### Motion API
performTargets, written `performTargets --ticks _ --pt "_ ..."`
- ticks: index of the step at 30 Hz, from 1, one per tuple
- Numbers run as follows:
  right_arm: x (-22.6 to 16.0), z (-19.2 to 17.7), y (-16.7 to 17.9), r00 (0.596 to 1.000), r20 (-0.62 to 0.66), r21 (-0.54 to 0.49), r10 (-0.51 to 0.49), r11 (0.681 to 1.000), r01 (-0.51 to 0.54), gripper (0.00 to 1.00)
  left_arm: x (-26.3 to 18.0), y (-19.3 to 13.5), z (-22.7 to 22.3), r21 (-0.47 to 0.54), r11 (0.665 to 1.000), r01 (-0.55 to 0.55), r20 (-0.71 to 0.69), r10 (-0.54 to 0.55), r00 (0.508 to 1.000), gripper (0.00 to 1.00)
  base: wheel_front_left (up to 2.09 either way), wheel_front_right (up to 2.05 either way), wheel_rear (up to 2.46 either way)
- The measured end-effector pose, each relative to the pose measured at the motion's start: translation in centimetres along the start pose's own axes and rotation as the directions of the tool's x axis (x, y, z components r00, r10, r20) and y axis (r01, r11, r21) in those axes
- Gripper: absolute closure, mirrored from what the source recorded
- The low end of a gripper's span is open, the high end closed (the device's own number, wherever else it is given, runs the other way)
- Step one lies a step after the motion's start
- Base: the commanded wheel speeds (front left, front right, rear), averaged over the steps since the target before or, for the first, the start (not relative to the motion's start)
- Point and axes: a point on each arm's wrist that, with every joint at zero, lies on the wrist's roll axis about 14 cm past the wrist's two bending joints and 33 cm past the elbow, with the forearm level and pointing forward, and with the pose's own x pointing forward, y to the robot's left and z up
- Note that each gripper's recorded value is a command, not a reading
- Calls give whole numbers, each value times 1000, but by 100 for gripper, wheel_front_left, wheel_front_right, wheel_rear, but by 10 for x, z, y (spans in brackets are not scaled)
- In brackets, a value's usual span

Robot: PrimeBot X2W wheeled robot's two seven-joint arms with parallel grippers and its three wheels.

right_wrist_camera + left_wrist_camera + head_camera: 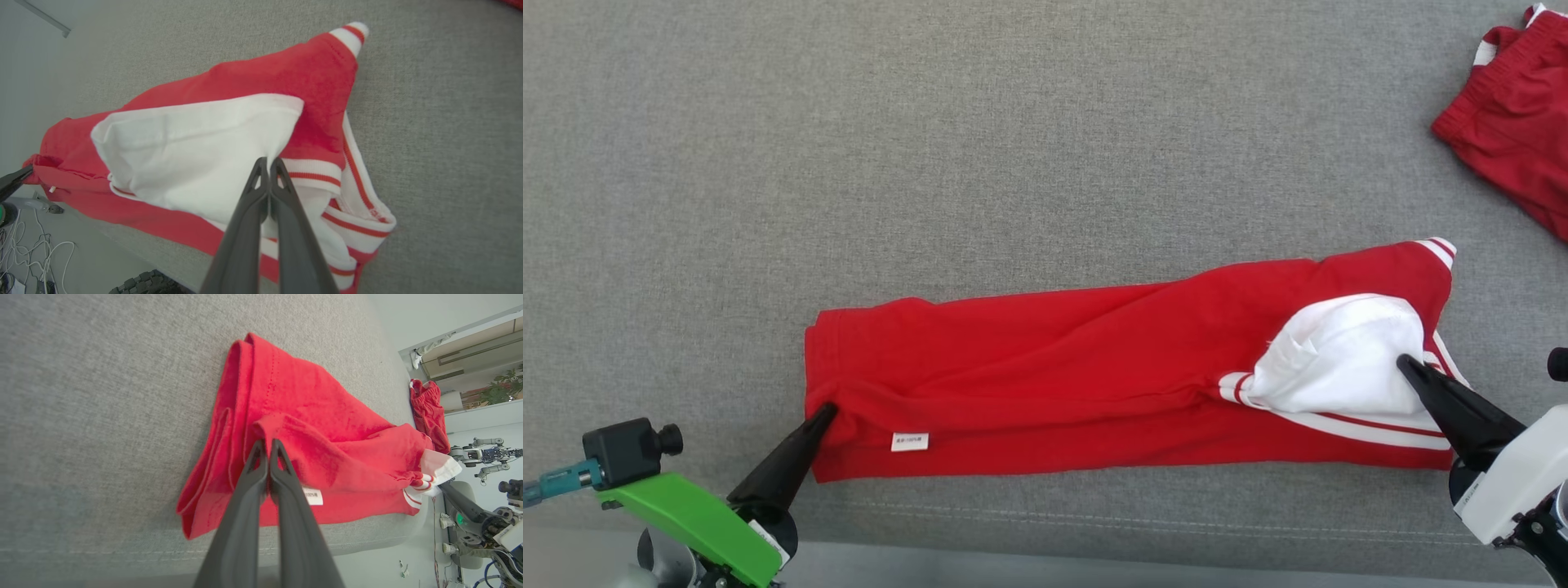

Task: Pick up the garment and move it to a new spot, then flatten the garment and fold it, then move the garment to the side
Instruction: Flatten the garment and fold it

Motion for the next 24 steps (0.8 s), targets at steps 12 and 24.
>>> performTargets --ticks 12,24 --pt "6 -6 -12 999 -6 15 -45 999 45 5 2 7 0 4 1000 -22 -6 22 1000 100 0 0 0" --pt "4 3 -10 997 58 -4 -58 998 58 0 0 6 0 16 1000 -18 3 18 1000 100 0 0 0"
